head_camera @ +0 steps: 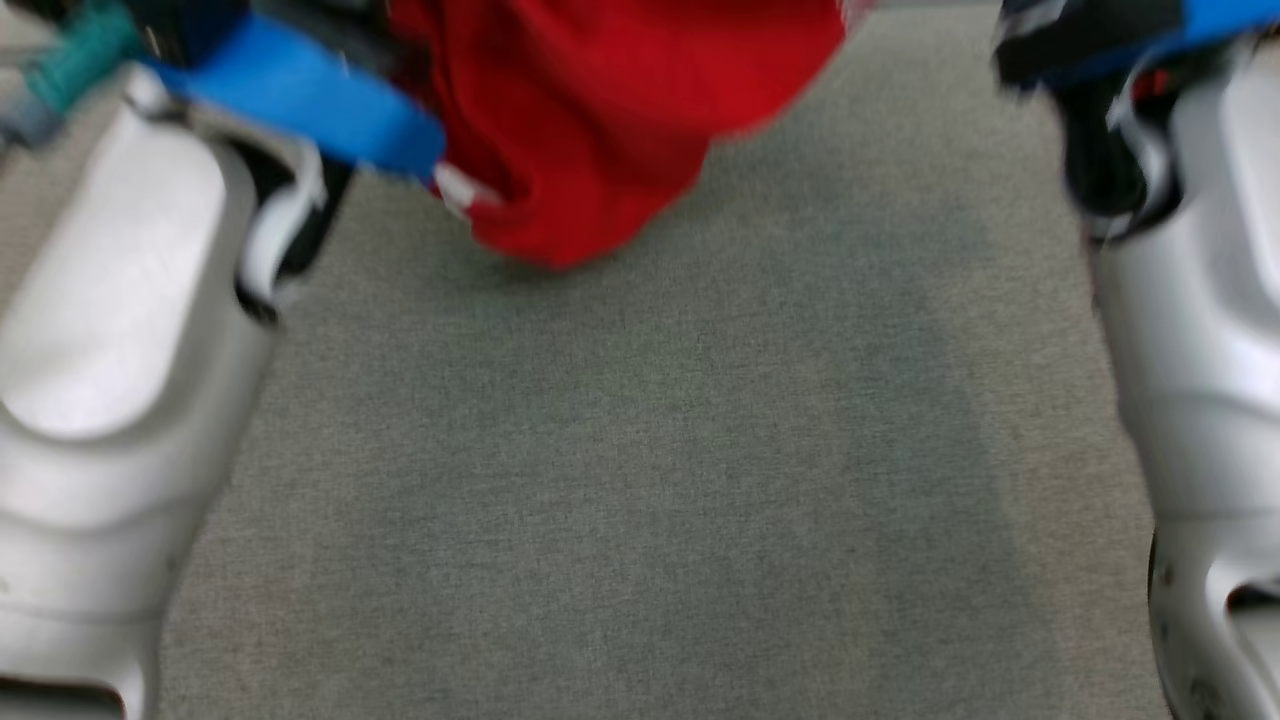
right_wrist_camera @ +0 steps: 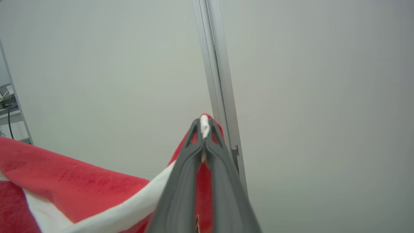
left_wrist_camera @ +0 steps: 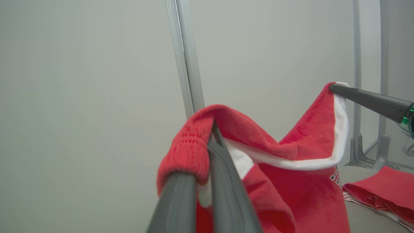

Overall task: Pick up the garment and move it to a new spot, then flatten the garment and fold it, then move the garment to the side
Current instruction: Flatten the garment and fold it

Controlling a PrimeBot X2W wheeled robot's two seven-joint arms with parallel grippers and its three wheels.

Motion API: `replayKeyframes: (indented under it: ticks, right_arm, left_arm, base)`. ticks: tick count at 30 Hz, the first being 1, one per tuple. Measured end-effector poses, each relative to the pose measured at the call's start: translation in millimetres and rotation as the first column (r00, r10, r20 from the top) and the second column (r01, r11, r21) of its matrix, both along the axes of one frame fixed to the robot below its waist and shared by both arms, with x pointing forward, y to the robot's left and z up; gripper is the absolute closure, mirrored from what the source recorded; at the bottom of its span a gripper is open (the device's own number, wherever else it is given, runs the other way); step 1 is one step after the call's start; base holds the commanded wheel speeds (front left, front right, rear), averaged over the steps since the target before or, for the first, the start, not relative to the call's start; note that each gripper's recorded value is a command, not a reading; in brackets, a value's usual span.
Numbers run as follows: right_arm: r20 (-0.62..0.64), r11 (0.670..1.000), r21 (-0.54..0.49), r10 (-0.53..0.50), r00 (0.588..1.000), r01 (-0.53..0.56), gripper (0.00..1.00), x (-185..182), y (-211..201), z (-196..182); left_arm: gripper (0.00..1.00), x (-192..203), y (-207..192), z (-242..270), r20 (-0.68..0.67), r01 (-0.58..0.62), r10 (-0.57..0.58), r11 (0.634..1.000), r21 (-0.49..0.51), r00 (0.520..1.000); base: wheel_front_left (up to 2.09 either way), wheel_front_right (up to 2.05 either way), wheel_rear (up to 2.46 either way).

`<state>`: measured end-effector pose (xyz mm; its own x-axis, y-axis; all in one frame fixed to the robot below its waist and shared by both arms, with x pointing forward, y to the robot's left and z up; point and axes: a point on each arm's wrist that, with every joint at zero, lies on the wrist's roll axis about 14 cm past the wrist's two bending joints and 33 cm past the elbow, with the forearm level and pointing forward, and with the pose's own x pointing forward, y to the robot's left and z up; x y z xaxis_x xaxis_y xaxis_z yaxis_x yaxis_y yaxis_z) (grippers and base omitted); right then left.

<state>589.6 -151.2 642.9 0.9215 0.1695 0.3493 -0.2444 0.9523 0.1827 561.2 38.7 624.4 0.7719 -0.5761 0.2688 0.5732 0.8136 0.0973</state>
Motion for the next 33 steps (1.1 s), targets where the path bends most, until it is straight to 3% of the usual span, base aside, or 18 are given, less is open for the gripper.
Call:
replayKeyframes:
  ticks: [9,14,18,24,33]
  right_arm:
    - [0.107,0.994,0.103,-0.04,0.993,0.029,1.0,70.4,-14.8,64.3]
    - [0.114,0.995,0.096,-0.026,0.993,0.015,1.0,86.1,-6.9,68.2]
    - [0.07,0.996,0.091,-0.004,0.998,-0.003,1.0,90.6,0.6,43.4]
    - [-0.055,0.994,0.111,0.005,0.998,0.001,1.0,76.3,-0.9,-24.6]
    - [-0.193,0.993,0.122,0.018,0.981,0.006,1.0,6.5,-2.5,-100.2]
  left_arm:
    - [1.0,68.6,-10.1,71.2,0.178,-0.004,-0.001,1.0,0.029,0.984]
    - [1.0,80.9,-23.2,78.7,0.198,0.022,-0.026,1.0,0.021,0.98]
    - [1.0,88.9,-24.2,52.2,0.143,0.027,-0.03,0.999,0.022,0.989]
    - [1.0,85.1,-10.7,-25.1,-0.036,0.006,-0.006,1.0,0.0,0.999]
    - [1.0,10.8,9.0,-106.7,-0.247,-0.046,0.027,0.996,-0.07,0.969]
  base:
    - [0.0,0.0,0.0]
    - [0.0,0.0,0.0]
    - [0.0,0.0,0.0]
    - [0.0,0.0,0.0]
    - [0.0,0.0,0.0]
